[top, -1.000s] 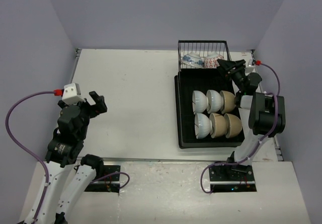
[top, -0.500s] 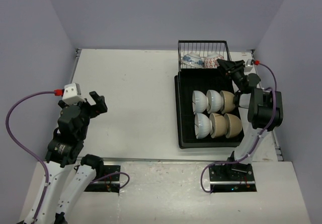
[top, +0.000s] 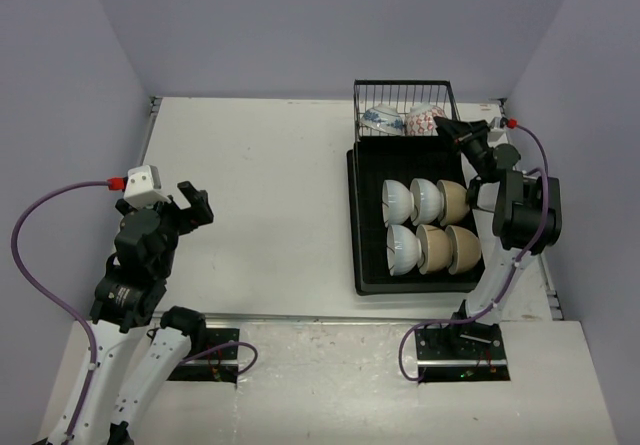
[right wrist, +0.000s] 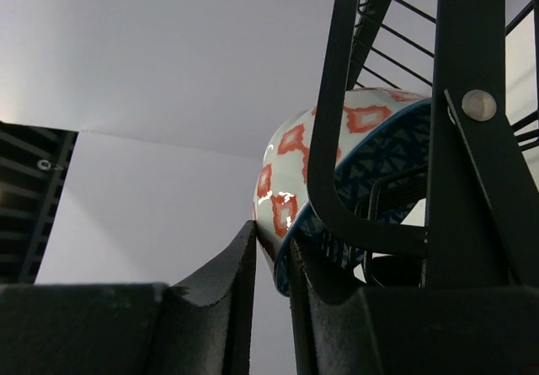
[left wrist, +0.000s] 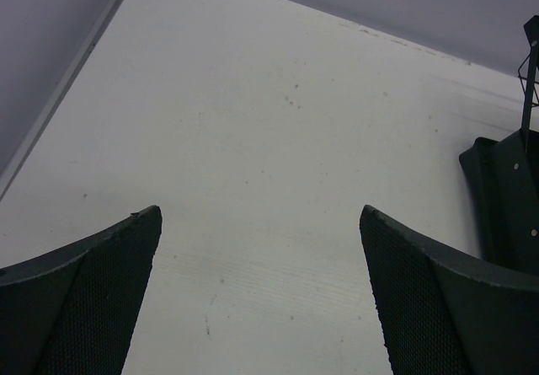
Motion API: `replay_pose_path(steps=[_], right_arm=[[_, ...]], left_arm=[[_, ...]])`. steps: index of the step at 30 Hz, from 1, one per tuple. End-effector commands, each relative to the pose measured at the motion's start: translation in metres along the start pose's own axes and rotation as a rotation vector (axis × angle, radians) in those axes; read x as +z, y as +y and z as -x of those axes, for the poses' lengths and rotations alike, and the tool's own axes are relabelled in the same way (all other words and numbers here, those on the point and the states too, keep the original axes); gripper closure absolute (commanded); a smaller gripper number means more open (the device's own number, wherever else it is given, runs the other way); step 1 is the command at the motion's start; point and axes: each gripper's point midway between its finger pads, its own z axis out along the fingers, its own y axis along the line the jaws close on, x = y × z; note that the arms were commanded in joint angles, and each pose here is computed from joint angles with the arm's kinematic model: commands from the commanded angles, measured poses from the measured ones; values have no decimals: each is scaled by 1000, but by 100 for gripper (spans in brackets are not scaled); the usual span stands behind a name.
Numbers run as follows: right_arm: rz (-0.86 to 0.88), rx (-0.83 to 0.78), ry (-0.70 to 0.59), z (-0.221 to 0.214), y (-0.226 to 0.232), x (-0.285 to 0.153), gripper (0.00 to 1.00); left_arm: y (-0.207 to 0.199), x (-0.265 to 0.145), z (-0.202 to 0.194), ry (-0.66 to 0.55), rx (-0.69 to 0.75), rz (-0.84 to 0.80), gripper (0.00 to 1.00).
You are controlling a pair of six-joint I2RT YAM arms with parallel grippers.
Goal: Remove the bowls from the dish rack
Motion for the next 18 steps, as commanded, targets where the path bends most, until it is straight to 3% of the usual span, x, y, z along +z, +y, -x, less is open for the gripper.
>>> replay_pose_path(steps=[1,5,14,18], right_arm=[[200,-137,26,-10,33,0,81],[209,-136,29,-10,34,1,83],[217,-135,32,-10,36,3,100],[225,-143,31,-9,39,3,100]], left_arm=[[-3,0,6,-18,-26,-4,0],[-3,0,5,-15,-25,-4,0],[-3,0,5,-15,-25,-4,0],[-3,0,6,-19,-26,-6,0]])
